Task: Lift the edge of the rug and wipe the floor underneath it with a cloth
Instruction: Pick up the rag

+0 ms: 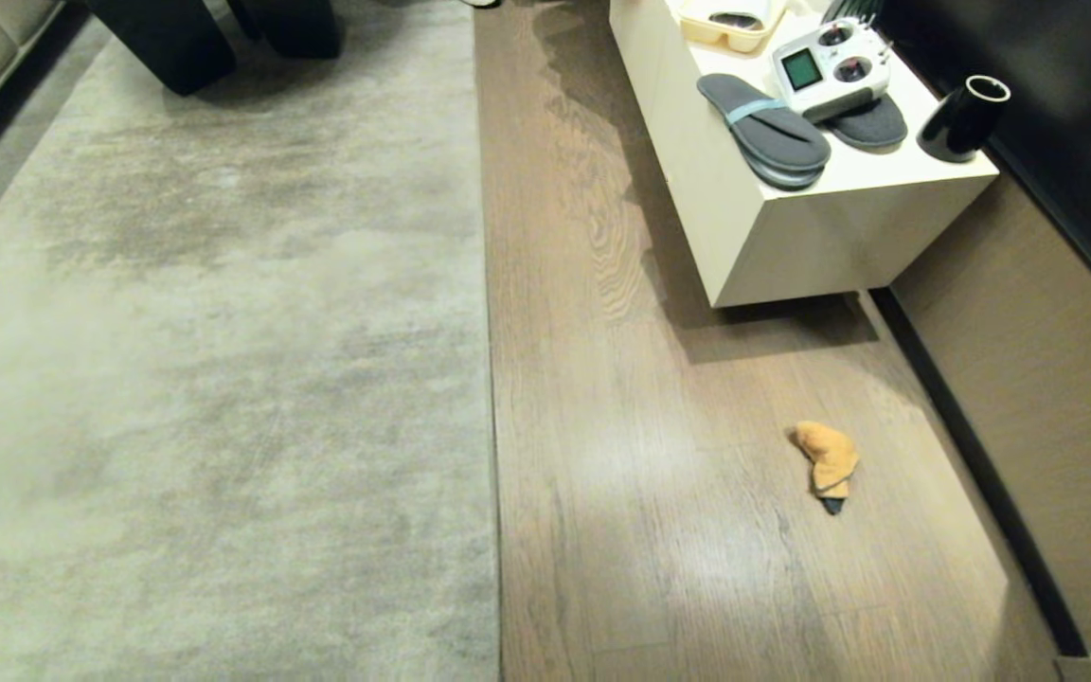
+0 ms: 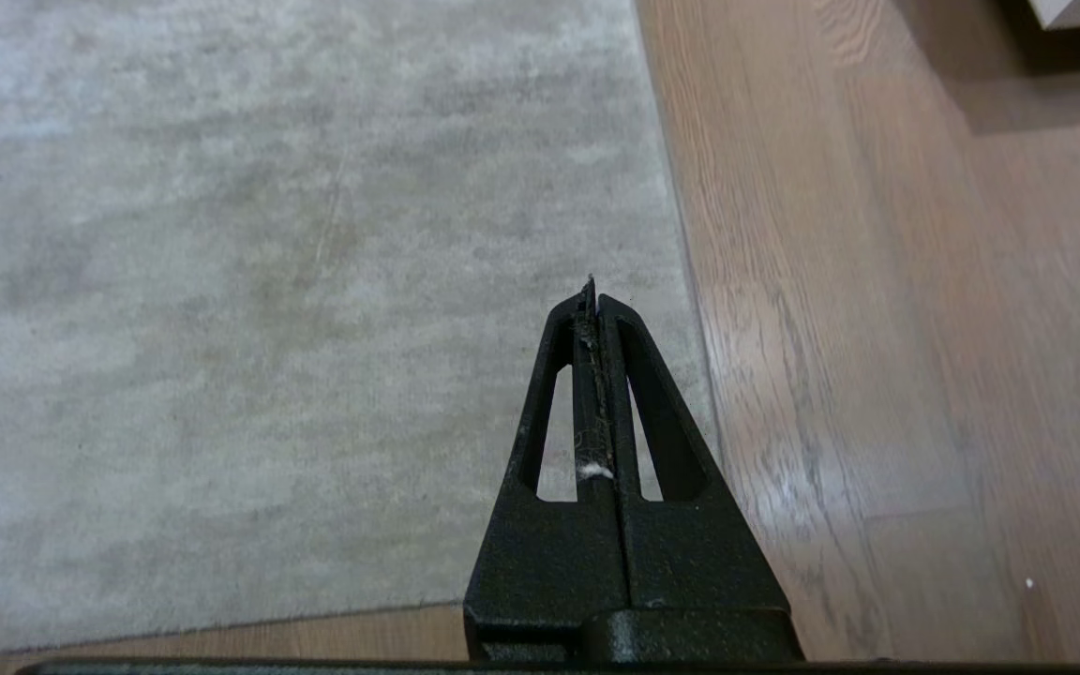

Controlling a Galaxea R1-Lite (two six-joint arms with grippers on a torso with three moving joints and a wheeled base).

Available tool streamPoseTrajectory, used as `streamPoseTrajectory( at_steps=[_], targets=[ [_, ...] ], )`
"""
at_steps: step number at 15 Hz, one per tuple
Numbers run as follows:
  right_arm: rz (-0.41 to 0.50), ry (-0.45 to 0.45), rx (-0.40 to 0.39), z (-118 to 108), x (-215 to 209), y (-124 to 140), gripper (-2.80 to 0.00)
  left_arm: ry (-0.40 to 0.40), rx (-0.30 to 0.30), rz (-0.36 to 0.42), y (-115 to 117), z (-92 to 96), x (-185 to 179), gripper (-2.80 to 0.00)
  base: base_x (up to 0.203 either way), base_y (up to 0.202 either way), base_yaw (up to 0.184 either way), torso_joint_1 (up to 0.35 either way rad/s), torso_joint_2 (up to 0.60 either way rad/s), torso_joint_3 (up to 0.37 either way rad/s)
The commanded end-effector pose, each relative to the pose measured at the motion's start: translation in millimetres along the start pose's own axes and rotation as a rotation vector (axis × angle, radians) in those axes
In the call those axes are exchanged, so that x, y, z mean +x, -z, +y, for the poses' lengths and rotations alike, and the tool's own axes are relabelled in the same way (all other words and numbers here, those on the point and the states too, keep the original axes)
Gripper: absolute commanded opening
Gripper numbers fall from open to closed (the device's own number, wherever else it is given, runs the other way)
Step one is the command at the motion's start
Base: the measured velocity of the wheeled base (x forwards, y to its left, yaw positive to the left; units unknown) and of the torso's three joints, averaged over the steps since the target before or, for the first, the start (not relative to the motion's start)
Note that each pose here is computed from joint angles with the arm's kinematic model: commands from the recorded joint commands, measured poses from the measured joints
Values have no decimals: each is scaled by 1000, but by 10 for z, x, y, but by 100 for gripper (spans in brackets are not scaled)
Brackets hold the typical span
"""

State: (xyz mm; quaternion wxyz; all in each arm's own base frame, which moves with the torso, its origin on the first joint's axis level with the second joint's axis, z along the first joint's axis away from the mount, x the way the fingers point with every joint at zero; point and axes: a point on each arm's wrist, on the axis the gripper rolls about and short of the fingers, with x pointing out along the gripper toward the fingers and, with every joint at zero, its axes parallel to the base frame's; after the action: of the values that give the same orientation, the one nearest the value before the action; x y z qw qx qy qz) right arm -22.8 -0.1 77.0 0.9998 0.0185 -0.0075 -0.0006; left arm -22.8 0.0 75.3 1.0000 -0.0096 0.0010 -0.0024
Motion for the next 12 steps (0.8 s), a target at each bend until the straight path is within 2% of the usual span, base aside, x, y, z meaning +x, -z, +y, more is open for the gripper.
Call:
streamPoseTrajectory(
  at_steps=[1,12],
  targets=[
    [0,0,0,0,0,0,-280,0,-1,1,-1,0,1,-280,0,0,0,2,10,-195],
    [0,0,1,0,0,0,-280,1,-1,3,1,0,1,-280,0,0,0,4,1,-194]
  ],
)
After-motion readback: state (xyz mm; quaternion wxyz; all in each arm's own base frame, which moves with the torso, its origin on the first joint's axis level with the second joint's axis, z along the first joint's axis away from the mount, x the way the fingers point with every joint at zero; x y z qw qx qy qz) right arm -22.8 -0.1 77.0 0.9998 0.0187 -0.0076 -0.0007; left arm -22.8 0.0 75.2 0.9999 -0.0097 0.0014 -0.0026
